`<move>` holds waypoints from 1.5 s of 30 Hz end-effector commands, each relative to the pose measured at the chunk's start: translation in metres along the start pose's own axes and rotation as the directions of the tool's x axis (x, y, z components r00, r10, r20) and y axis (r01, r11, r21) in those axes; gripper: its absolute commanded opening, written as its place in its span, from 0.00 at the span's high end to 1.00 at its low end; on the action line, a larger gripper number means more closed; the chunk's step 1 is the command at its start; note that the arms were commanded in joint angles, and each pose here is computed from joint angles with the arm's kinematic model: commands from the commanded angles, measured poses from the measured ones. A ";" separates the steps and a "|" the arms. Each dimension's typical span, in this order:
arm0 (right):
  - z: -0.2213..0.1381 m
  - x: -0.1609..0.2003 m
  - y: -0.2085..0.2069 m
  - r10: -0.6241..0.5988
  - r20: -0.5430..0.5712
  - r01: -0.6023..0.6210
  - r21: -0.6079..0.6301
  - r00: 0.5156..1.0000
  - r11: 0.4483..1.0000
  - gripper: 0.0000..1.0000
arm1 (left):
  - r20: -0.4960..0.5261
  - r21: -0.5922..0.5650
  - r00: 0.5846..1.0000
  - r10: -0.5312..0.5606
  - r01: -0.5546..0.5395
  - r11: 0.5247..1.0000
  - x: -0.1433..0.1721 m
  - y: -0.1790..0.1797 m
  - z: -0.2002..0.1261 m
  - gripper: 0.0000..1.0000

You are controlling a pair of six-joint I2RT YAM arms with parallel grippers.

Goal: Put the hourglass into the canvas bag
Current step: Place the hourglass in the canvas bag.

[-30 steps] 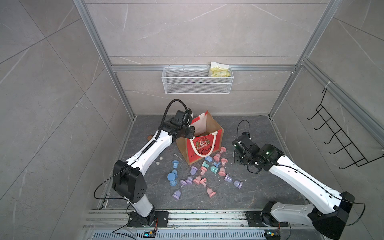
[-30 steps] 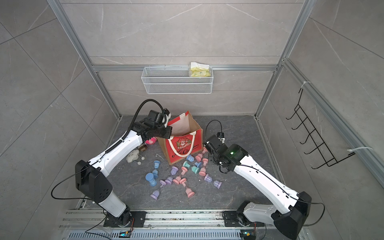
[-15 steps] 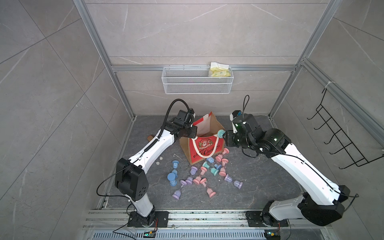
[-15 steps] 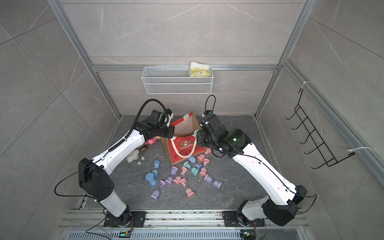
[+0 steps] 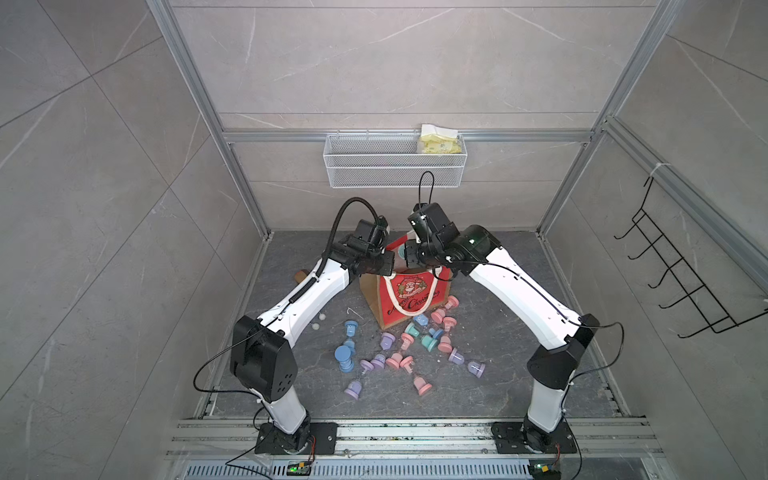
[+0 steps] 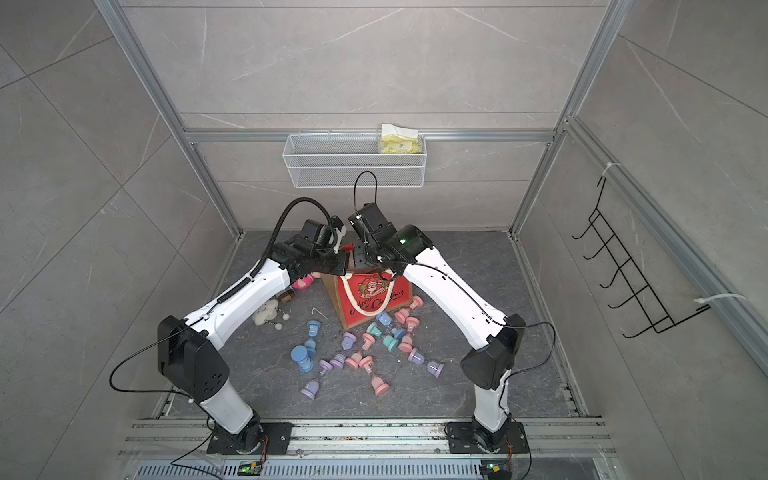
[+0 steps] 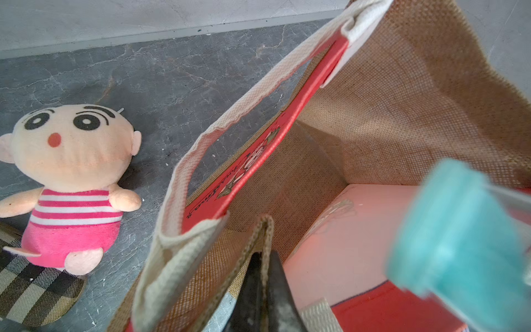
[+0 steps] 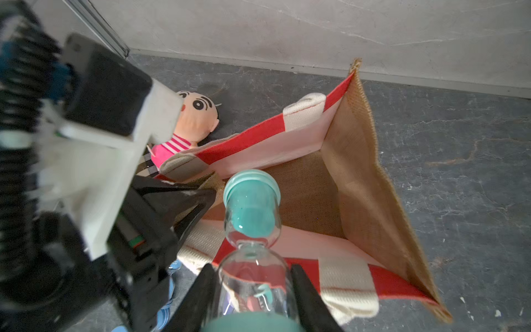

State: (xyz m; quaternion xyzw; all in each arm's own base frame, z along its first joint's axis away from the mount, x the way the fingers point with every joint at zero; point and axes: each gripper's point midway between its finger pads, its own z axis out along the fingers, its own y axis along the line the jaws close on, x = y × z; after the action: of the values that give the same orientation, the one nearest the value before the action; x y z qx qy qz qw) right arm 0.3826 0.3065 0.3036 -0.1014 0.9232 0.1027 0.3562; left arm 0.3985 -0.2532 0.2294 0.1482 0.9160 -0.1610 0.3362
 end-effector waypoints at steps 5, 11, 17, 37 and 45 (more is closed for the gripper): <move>0.028 0.008 -0.018 0.009 -0.063 -0.003 0.093 0.998 0.996 0.93 | 0.098 0.052 0.995 0.008 -0.013 0.999 -0.015 -0.012 -0.017 1.00; 0.062 0.022 -0.028 0.037 -0.136 -0.019 0.131 0.990 0.991 0.94 | 0.129 0.071 0.991 0.016 -0.025 0.997 -0.020 -0.018 -0.022 1.00; 0.092 0.037 -0.040 0.053 -0.201 -0.018 0.172 0.978 0.985 0.94 | 0.133 0.066 0.990 0.041 -0.050 0.997 -0.018 -0.019 -0.023 1.00; 0.154 0.069 -0.072 0.148 -0.313 -0.067 0.256 0.938 0.964 0.69 | 0.122 0.051 0.992 0.014 -0.020 0.999 -0.015 -0.016 -0.017 1.00; 0.152 0.064 -0.075 0.151 -0.305 -0.071 0.257 0.940 0.964 0.55 | 0.110 0.032 0.994 0.006 -0.009 0.999 -0.013 -0.012 -0.011 1.00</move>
State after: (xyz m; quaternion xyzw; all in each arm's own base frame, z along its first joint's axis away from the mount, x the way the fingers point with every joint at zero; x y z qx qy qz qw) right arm 0.4498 0.2718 0.1396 -0.0306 0.9780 -0.0053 0.2062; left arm 0.3935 -0.2590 0.2314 0.1553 0.9040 -0.1720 0.3594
